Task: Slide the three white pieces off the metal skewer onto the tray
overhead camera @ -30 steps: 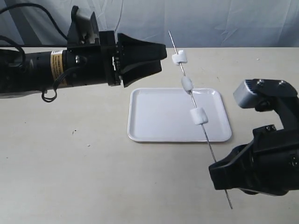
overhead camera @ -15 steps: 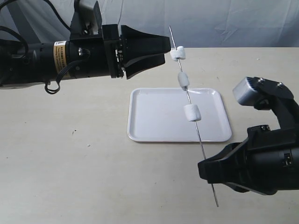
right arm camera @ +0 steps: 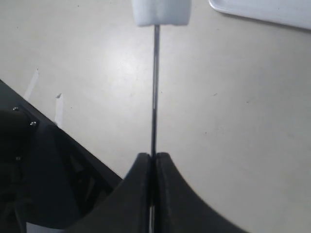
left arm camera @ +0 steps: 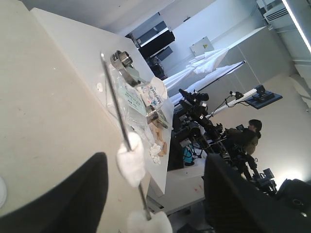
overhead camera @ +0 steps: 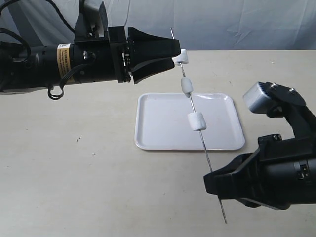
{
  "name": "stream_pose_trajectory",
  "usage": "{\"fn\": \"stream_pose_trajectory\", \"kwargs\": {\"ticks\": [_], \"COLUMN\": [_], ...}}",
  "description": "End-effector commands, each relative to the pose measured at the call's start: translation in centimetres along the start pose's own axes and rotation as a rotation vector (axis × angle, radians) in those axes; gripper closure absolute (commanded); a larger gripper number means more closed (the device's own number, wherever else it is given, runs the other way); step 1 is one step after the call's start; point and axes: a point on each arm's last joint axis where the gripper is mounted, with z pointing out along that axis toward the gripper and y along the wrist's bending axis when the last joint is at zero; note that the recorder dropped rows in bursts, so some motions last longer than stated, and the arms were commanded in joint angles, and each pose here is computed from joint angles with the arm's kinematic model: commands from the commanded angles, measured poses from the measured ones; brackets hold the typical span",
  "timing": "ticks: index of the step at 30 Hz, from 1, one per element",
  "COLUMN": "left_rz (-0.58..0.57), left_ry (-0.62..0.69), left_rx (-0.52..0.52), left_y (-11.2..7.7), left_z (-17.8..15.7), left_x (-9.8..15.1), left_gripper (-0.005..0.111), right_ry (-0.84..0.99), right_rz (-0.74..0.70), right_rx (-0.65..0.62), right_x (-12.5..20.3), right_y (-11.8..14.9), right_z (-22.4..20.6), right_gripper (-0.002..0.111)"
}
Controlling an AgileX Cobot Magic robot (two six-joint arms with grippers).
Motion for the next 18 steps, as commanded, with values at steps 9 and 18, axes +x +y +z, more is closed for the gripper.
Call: {"fn": "stream_pose_trajectory", "kwargs": {"ticks": [9,18], "left_rz": [0.012,0.013], "left_ry": [0.006,0.004], "left_rx": [0.014,0.015], "left_y": [-0.28,-0.28], "left_z": [0.21,0.21], "left_x": [-0.01,-0.03], "left_gripper": [0.066,0.078], "right_ry": [-0.008,-0.014], "right_rz": [-0.016,-0.016], "right_rx": [-0.032,-0.031], "right_x": [-0.02,-0.08], "right_y": [0.32,0.31], "right_z": [-0.13,-0.13], "right_gripper": [0.109,0.109]}}
